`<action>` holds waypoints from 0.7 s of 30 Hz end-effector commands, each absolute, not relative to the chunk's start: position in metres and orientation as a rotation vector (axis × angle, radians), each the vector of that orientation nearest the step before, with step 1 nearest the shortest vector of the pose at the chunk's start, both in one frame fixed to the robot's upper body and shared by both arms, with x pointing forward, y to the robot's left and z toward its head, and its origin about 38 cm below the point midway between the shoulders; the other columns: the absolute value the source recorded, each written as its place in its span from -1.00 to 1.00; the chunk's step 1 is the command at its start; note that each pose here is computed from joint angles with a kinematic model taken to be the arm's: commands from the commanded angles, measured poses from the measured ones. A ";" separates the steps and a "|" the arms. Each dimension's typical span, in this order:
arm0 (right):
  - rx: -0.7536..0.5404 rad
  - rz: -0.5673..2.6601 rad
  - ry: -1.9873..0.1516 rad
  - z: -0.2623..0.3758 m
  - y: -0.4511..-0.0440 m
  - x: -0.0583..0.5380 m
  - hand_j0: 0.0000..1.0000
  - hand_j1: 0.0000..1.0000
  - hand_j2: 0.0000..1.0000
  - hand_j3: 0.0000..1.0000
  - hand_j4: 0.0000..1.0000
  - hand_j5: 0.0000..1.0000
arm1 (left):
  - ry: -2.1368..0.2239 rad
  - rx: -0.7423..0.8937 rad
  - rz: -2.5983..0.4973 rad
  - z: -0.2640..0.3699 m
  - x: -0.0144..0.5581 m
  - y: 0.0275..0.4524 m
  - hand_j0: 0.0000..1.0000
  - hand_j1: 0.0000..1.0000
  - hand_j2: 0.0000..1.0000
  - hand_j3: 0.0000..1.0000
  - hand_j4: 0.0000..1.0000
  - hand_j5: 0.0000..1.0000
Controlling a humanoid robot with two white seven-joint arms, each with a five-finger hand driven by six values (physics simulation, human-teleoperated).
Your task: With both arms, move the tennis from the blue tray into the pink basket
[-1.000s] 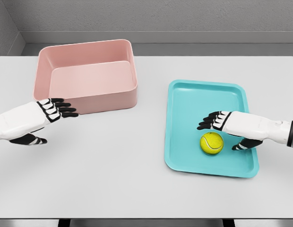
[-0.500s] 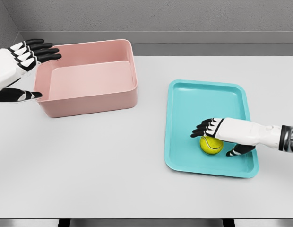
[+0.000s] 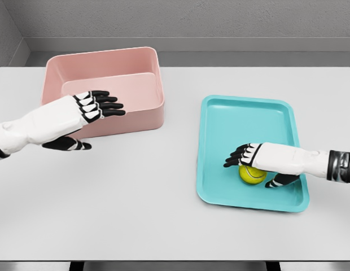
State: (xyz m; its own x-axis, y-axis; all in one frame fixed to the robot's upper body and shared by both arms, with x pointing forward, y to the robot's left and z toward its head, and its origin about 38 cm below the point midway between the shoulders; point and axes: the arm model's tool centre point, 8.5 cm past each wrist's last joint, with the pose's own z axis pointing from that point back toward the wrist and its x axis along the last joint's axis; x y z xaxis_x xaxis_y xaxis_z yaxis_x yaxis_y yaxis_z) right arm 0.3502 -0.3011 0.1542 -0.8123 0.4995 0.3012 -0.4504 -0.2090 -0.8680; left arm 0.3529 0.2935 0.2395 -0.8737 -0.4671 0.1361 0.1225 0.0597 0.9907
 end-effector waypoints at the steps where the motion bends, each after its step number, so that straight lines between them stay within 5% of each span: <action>1: -0.056 2.051 -1.454 0.154 -0.301 0.351 0.96 0.96 0.96 0.96 0.96 0.96 | -1.888 0.334 -1.911 0.231 0.350 0.291 1.00 1.00 1.00 1.00 1.00 1.00; 11: -0.071 2.047 -1.434 0.148 -0.305 0.355 0.78 0.78 0.78 0.78 0.78 0.78 | -1.870 0.220 -1.950 0.202 0.340 0.269 1.00 1.00 1.00 1.00 1.00 1.00; 21: -0.087 2.055 -1.413 0.146 -0.309 0.357 0.55 0.55 0.55 0.55 0.55 0.55 | -1.918 0.298 -1.975 0.229 0.354 0.268 1.00 1.00 1.00 1.00 1.00 1.00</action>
State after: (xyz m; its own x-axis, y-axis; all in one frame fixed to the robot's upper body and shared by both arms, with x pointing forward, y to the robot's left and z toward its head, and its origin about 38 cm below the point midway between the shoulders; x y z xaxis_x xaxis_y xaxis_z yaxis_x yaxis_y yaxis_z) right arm 0.3562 -0.3087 0.1450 -0.7973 0.5288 0.2910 -0.4608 -0.2220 -0.8593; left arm 0.3569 0.2671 0.2346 -0.9119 -0.4015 0.0846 0.0964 -0.0092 0.9953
